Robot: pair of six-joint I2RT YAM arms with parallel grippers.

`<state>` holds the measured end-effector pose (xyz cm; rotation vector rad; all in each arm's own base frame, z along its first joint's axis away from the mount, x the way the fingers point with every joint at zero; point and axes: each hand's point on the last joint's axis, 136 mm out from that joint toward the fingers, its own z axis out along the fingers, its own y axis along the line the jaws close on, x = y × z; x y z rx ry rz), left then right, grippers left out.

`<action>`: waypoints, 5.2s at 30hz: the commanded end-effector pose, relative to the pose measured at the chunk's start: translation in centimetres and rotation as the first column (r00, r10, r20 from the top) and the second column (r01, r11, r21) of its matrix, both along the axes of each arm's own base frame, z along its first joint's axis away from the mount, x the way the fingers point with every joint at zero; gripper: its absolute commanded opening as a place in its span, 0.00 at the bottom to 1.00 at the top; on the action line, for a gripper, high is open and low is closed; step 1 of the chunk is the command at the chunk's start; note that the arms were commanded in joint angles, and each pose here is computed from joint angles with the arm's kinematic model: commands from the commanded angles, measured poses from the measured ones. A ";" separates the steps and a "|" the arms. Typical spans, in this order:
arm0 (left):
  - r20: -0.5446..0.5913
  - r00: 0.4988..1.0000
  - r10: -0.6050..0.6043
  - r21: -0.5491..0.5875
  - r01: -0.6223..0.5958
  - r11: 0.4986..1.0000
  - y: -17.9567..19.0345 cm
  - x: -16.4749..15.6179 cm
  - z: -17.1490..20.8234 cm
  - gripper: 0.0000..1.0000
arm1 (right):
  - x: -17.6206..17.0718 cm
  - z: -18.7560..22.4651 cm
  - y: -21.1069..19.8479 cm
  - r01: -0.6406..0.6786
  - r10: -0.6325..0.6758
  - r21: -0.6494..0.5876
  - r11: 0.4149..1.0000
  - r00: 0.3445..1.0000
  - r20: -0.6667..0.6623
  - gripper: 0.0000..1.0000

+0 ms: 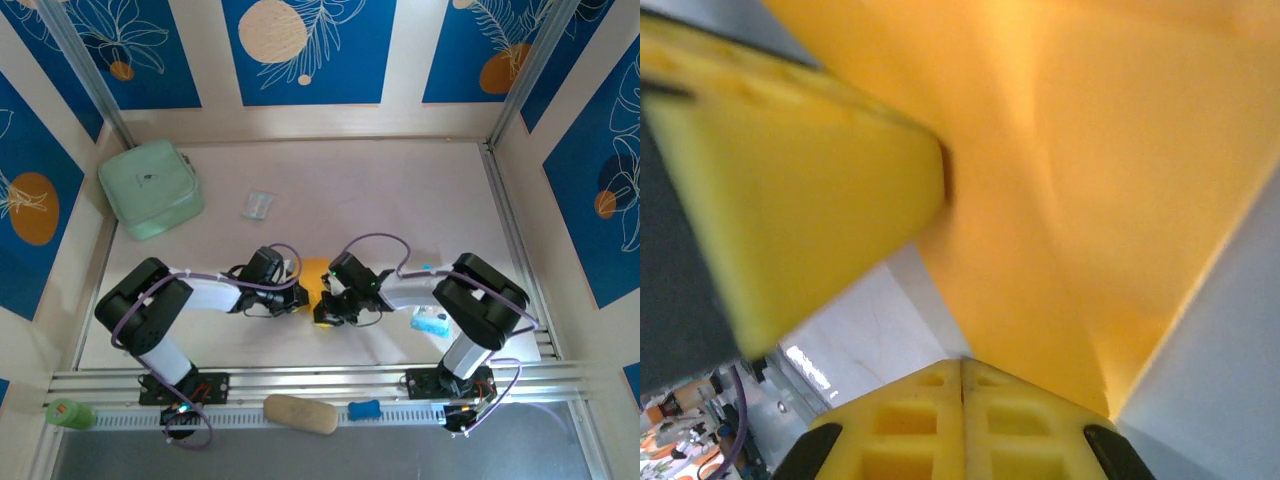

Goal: Fold a paper plane with a square sheet of paper (pick it up from the middle)
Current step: Third fold the triangle at the center of the table.

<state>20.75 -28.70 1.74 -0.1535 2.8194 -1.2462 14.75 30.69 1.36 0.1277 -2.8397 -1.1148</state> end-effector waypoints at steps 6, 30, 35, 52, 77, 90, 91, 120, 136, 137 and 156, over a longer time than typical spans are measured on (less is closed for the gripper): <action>-0.038 0.999 0.022 0.072 -0.019 0.997 1.3 -0.8 -1.6 0.06 | -4.4 -0.2 -3.2 -0.017 0.013 -0.036 0.999 0.996 -0.089 0.04; -0.016 1.000 0.025 0.065 -0.024 0.998 1.3 -0.6 -1.0 0.06 | -2.0 -3.1 -3.1 0.056 -0.069 -0.118 0.991 0.992 -0.104 0.01; -0.006 1.000 0.022 0.067 -0.022 0.997 1.2 -0.4 -0.6 0.06 | -1.3 -1.7 -2.3 0.054 -0.060 -0.083 0.995 0.996 -0.071 0.01; -0.015 1.000 0.020 0.073 -0.019 0.997 1.2 -0.4 -0.9 0.06 | -0.4 -0.6 -0.7 0.034 -0.035 -0.024 0.999 0.998 -0.061 0.02; -0.020 1.000 0.020 0.075 -0.018 0.997 1.2 -0.5 -1.2 0.06 | 0.1 0.2 0.1 0.026 -0.026 -0.012 1.000 0.999 -0.038 0.02; -0.024 0.999 0.021 0.079 -0.019 0.997 1.4 -0.6 -1.3 0.06 | 1.4 2.5 0.6 0.026 -0.026 0.008 1.000 0.999 0.026 0.02; -0.023 1.000 0.021 0.079 -0.019 0.997 1.3 -0.6 -1.2 0.06 | 1.4 2.5 0.7 0.025 -0.026 0.009 1.000 0.999 0.025 0.02; -0.021 1.000 0.022 0.081 -0.021 0.996 1.4 -0.5 -1.1 0.05 | 0.9 0.6 0.3 0.036 -0.036 -0.018 0.999 0.999 -0.004 0.02; -0.020 0.999 0.026 0.085 -0.025 0.996 1.5 -0.5 -1.2 0.05 | -2.3 -0.4 -3.6 0.048 -0.052 -0.096 0.994 0.998 -0.036 0.02; -0.019 0.999 0.026 0.084 -0.024 0.996 1.5 -0.5 -1.2 0.05 | -2.1 0.1 -3.5 0.051 -0.053 -0.084 0.995 0.998 -0.026 0.02; 0.016 1.000 0.021 0.075 -0.022 0.997 1.4 -0.2 -0.2 0.06 | -0.5 -1.8 -1.2 0.020 -0.026 -0.108 0.994 0.998 -0.051 0.01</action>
